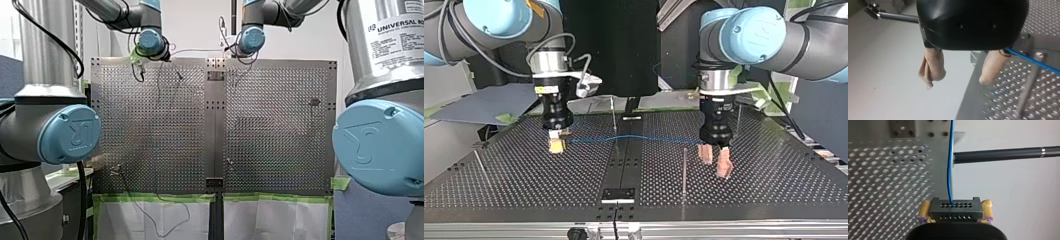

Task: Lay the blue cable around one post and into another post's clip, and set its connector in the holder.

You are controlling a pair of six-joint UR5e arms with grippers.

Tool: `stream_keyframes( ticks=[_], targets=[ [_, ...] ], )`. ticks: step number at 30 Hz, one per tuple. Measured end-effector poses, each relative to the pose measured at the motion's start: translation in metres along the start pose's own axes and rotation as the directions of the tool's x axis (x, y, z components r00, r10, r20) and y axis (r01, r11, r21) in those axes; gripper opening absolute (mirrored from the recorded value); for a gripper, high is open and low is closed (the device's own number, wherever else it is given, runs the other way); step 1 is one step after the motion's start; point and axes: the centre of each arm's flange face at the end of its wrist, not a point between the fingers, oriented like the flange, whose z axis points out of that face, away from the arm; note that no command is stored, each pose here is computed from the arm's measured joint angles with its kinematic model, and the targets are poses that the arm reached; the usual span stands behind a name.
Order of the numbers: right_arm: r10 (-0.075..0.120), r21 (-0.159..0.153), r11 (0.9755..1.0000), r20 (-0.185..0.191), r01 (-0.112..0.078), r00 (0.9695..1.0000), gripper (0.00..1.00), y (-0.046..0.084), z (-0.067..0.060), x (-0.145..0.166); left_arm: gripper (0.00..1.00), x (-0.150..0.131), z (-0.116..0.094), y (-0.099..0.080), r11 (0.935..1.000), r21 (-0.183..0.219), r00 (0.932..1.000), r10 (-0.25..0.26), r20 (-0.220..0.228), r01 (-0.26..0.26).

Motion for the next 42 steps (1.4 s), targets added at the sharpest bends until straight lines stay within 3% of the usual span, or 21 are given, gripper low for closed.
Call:
stream_keyframes(
  ticks=[6, 18, 23, 33, 42],
  targets=[
    [0.003, 0.006, 1.0, -0.029, -0.003, 0.9996, 0.03, -0.004, 0.014, -0.001, 1.0, -0.008, 0.013, -0.004, 1.0, 0.004, 0.9998, -0.003, 0.02, 0.003],
    [0.0, 0.003, 1.0, -0.043, 0.0, 0.9991, 0.03, -0.004, 0.044, -0.02, 1.0, -0.003, 0.051, -0.01, 1.0, -0.006, 0.9996, 0.005, 0.026, -0.005],
    [-0.003, 0.011, 0.9999, -0.048, 0.003, 0.9988, 0.03, -0.006, 0.048, -0.021, 1.0, 0.0, 0.072, -0.008, 0.9996, -0.028, 0.9995, 0.007, 0.032, -0.006],
    [-0.021, 0.019, 0.9996, -0.014, 0.022, 0.9997, 0.03, -0.013, 0.054, -0.045, 1.0, 0.021, 0.105, 0.007, 0.9977, -0.066, 0.9998, 0.016, 0.013, -0.015],
    [-0.024, 0.005, 0.9997, -0.011, 0.024, 0.9997, 0.03, -0.005, 0.06, -0.055, 1.0, 0.034, 0.112, 0.019, 0.9944, -0.102, 0.9995, 0.029, -0.015, -0.03]
  ],
)
